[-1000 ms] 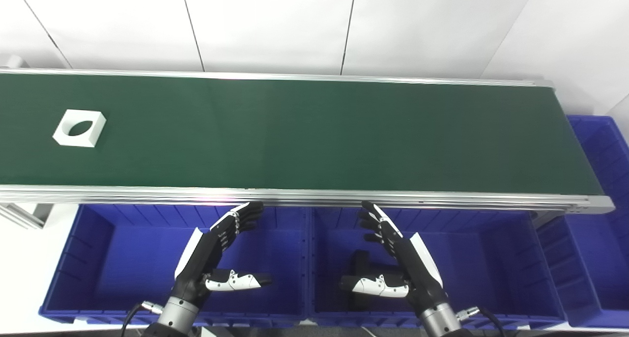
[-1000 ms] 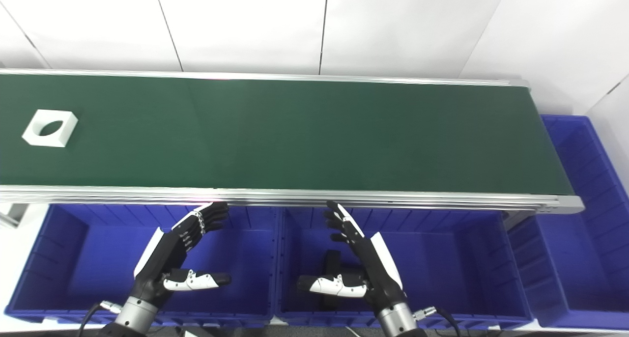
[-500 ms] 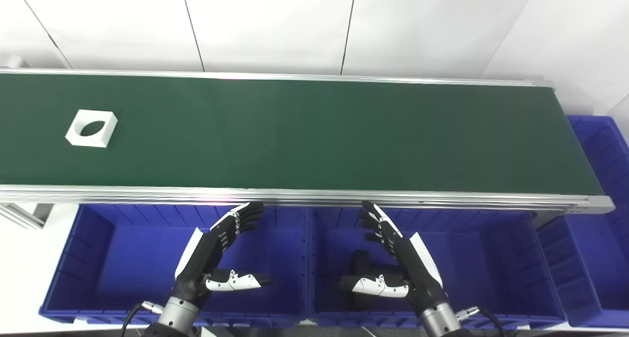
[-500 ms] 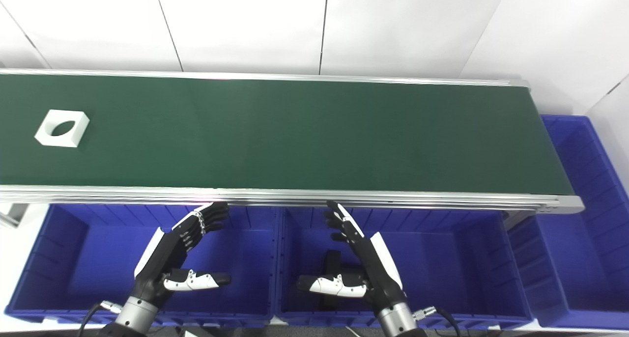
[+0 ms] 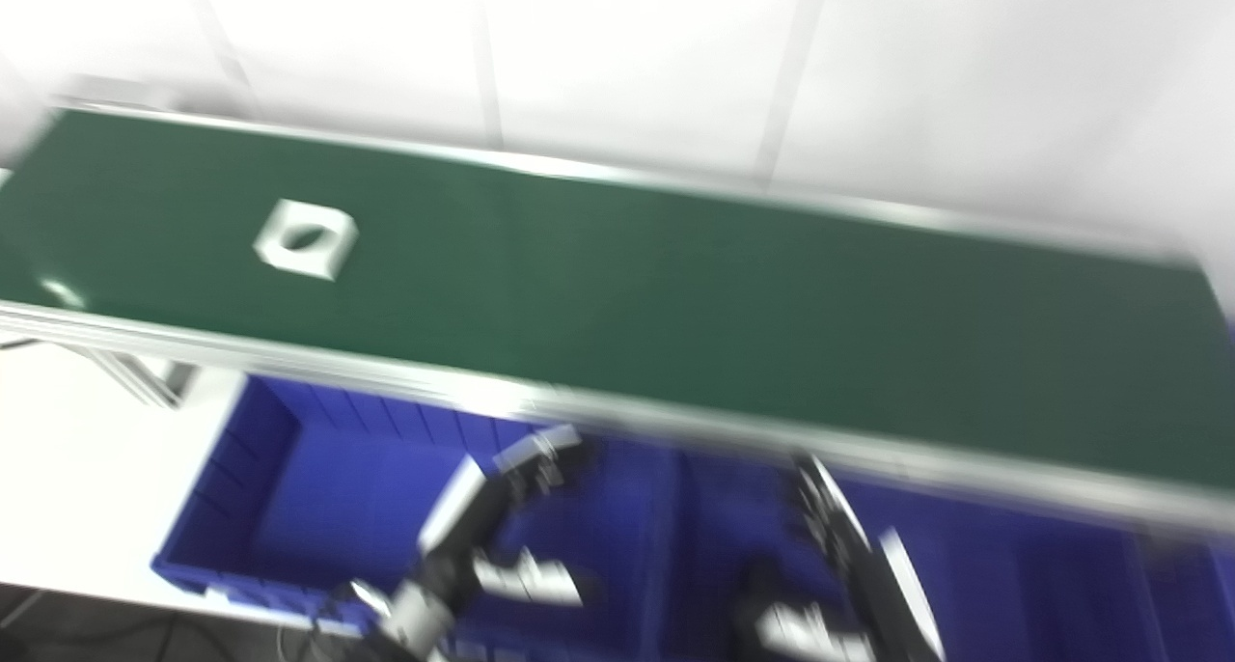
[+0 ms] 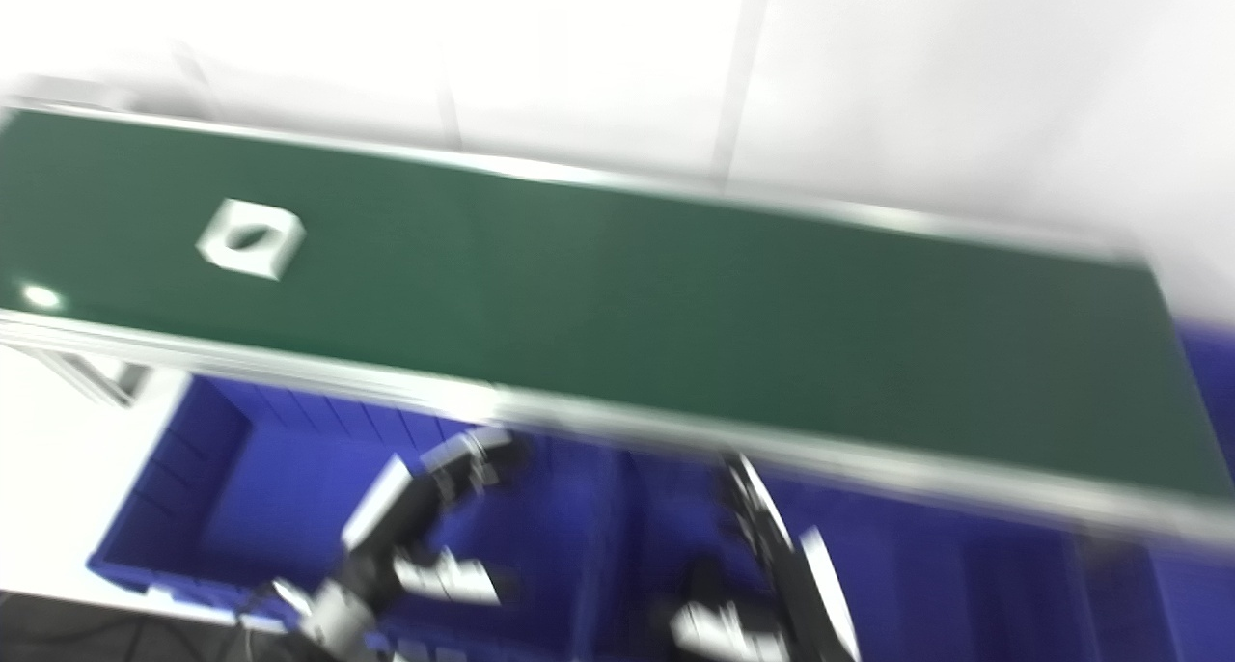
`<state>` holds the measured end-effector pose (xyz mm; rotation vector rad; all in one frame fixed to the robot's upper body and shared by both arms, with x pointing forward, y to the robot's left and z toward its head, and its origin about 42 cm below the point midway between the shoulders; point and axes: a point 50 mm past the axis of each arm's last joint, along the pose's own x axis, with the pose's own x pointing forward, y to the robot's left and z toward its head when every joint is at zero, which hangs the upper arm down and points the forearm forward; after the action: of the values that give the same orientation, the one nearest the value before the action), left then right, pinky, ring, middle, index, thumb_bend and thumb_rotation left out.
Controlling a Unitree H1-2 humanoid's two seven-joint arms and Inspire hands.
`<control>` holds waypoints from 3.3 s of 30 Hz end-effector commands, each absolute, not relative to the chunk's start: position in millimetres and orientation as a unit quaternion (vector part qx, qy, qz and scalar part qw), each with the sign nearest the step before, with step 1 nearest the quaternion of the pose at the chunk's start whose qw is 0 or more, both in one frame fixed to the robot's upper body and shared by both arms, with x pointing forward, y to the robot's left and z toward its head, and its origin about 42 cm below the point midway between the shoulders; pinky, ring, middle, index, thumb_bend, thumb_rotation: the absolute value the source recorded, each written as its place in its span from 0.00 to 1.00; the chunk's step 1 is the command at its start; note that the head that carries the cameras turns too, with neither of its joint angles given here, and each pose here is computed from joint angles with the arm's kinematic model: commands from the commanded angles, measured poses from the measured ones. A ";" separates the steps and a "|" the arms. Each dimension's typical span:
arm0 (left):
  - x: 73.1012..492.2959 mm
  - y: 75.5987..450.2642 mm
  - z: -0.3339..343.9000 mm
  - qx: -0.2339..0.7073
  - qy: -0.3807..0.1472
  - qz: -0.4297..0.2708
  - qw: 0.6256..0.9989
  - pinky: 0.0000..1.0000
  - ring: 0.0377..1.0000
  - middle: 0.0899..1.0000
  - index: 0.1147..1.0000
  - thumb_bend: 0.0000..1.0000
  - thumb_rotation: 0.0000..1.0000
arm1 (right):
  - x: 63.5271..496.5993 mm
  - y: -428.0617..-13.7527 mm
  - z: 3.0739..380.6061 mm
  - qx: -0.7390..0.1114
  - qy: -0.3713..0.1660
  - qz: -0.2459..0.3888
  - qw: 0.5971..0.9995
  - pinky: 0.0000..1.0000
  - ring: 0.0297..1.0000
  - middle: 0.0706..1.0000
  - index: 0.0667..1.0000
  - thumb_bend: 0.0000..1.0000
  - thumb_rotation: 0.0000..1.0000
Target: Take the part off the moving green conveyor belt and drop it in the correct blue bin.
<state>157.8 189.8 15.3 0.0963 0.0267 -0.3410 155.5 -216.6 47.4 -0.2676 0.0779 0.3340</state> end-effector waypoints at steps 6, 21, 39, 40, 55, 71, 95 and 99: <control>166.9 185.3 22.8 0.061 -0.023 -0.161 0.985 0.73 0.78 0.79 0.75 0.93 0.21 | 158.5 -218.6 52.7 -0.118 -0.001 0.169 0.979 0.82 0.89 0.91 0.98 0.89 0.33; 171.2 185.7 17.1 0.065 -0.017 -0.160 0.985 0.70 0.76 0.76 0.73 0.95 0.19 | 160.3 -217.5 44.8 -0.127 0.001 0.165 0.978 0.77 0.87 0.89 0.95 0.91 0.32; 236.5 241.9 141.1 0.127 -0.229 -0.193 0.946 0.77 0.80 0.81 0.79 0.93 0.29 | 169.6 -213.7 39.7 -0.115 -0.009 0.164 0.980 0.77 0.86 0.88 0.94 0.93 0.29; 241.3 246.8 148.3 0.144 -0.238 -0.189 0.942 0.78 0.81 0.82 0.81 0.91 0.32 | 169.6 -214.0 39.9 -0.115 -0.009 0.163 0.980 0.77 0.86 0.88 0.95 0.93 0.28; 348.1 309.9 223.6 0.313 -0.224 -0.158 0.909 0.79 0.84 0.85 0.82 0.85 0.30 | 173.9 -219.0 40.4 -0.110 -0.014 0.166 0.980 0.78 0.86 0.88 0.95 0.93 0.28; 427.2 342.1 209.1 0.480 -0.095 -0.174 0.854 0.80 0.88 0.88 0.83 0.89 0.22 | 174.8 -216.0 40.4 -0.099 -0.046 0.161 0.981 0.75 0.84 0.86 0.94 0.93 0.27; 454.1 348.1 162.2 0.596 0.016 -0.205 0.776 0.93 0.97 0.95 0.88 0.98 0.12 | 171.9 -216.3 41.4 -0.090 -0.051 0.161 0.981 0.73 0.82 0.85 0.94 0.94 0.27; 451.9 344.1 157.5 0.610 0.023 -0.213 0.763 0.95 0.97 0.96 0.90 0.96 0.13 | 170.8 -216.4 42.5 -0.091 -0.052 0.162 0.981 0.73 0.82 0.85 0.94 0.93 0.28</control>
<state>437.3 340.4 129.4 1.2902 0.1058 -0.5060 169.0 -217.1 29.4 -0.1975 -0.0132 0.3249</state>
